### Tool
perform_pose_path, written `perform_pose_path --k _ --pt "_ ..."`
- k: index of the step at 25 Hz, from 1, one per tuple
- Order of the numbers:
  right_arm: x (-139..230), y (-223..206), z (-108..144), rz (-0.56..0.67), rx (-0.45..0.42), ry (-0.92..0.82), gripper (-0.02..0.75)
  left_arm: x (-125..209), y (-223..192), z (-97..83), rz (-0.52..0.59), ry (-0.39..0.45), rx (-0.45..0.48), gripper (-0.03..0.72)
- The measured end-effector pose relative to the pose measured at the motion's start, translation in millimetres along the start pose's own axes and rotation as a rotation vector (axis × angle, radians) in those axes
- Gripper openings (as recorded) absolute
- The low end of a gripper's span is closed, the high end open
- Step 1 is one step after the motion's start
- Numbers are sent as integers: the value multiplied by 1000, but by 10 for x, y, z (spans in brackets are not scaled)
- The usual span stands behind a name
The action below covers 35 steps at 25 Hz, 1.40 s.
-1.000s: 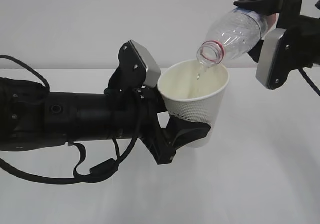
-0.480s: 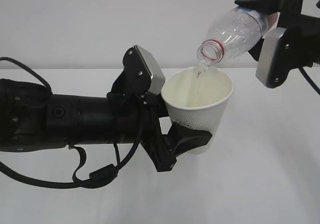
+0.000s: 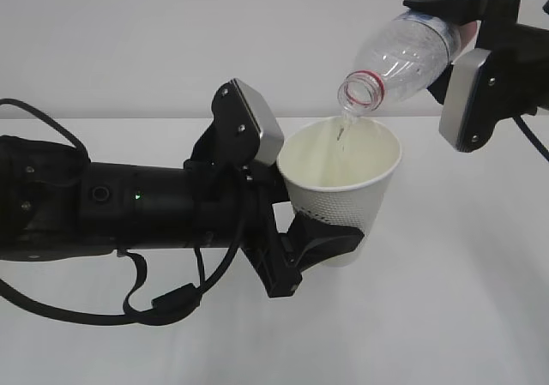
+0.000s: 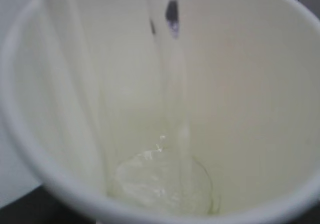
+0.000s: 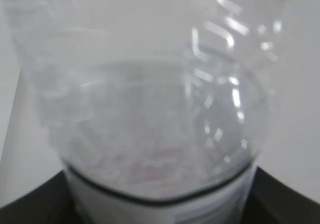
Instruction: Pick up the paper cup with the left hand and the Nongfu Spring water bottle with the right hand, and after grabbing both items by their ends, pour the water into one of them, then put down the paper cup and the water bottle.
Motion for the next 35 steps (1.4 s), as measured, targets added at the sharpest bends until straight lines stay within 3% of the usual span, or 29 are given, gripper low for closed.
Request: perform_pose_path --k 35 --pt "1 0 -11 0 6 2 467 7 0 -7 4 -6 3 512"
Point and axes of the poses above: a point on each arm's last joint axis where the gripper is mounted, y pointing back along that axis away from the gripper, z along the wrist's bending axis when the last joint is at zero, x = y × z, the point moved 10 cm from there along -y, pointing out along that axis toward the gripper, and after that the axes turned 9 degrees about -y, right-handed, at the moved point
